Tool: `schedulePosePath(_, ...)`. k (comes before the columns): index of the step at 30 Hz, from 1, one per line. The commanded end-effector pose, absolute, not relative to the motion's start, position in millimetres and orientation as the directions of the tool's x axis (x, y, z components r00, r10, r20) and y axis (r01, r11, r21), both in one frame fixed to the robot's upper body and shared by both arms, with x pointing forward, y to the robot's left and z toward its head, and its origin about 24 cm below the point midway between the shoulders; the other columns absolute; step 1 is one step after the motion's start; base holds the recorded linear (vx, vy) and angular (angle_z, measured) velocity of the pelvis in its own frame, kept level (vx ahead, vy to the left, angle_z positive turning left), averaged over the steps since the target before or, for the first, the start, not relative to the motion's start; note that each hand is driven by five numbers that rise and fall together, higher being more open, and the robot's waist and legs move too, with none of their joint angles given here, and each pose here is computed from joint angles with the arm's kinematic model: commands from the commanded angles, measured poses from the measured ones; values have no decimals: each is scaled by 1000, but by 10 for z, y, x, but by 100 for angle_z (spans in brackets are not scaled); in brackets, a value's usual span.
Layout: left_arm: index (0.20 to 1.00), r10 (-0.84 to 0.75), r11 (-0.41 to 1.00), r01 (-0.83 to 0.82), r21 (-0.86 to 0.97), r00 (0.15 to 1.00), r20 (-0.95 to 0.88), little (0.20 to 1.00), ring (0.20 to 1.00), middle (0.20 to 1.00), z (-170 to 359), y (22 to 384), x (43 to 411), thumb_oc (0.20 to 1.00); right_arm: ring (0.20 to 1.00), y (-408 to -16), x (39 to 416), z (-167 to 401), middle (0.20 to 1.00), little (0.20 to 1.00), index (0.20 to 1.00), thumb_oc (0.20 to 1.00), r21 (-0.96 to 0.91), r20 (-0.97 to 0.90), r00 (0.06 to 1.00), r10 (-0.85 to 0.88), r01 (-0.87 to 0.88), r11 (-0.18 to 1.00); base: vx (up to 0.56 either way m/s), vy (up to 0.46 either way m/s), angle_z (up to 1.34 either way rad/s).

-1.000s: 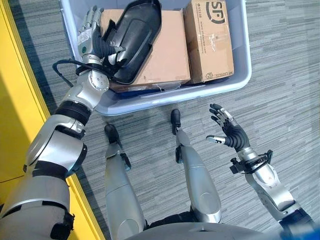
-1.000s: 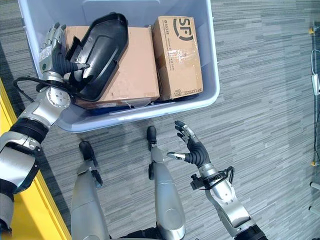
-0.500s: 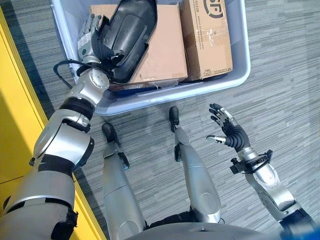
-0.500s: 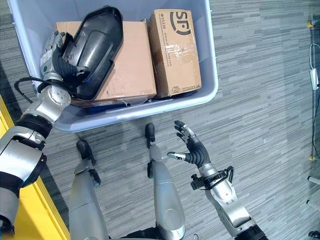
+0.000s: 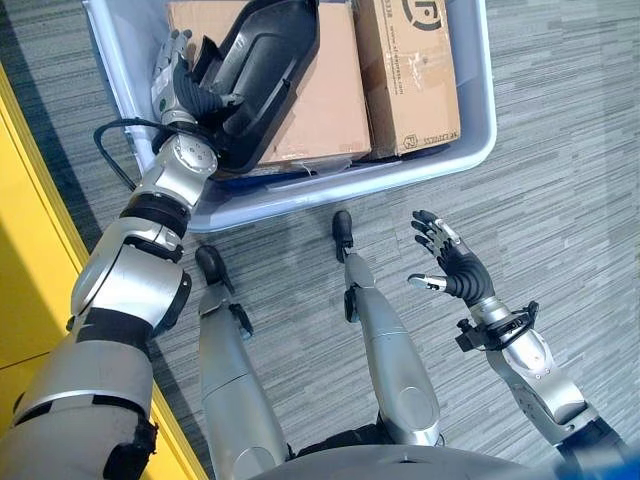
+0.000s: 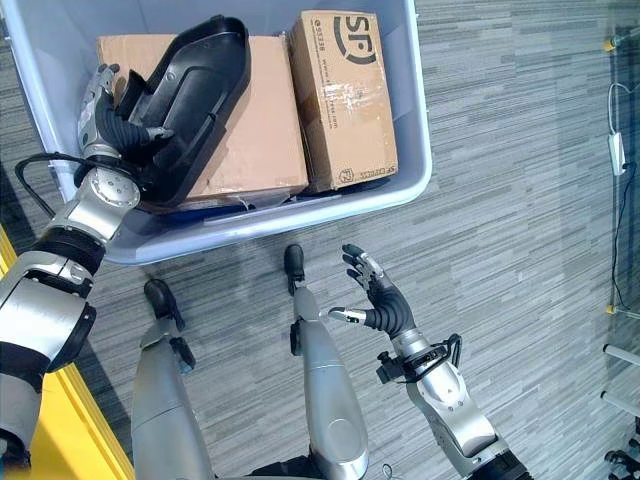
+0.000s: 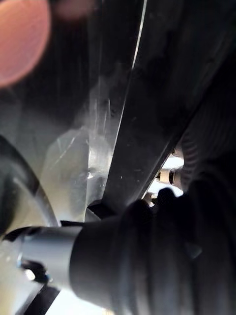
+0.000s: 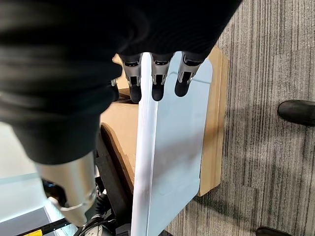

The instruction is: Move parts from the plastic box to the shelf.

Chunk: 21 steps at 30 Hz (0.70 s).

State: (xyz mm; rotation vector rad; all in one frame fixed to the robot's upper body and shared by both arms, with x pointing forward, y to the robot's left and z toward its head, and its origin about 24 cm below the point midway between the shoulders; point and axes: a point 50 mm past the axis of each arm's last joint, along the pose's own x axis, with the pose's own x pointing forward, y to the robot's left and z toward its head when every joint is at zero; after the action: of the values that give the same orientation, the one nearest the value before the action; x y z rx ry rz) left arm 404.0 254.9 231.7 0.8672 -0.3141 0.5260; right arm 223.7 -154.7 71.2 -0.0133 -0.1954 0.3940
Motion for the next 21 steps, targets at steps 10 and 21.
schedulePosePath(10, 200, 430, 526, -497, 690, 855, 288, 200, 200, 200, 1891, 2900, 3934, 200, 1000, -1706, 2203, 876, 1000, 1000, 1000, 1000, -94, 230, 893, 386, -374, 922, 0, 0, 0)
schedulePosePath(21, 200, 411, 514, -459, 724, 873, 262, 200, 200, 200, 1889, 2929, 3931, 200, 1000, -1713, 2205, 876, 1000, 1000, 1000, 1000, -90, 219, 890, 401, -390, 916, 0, 1, -1)
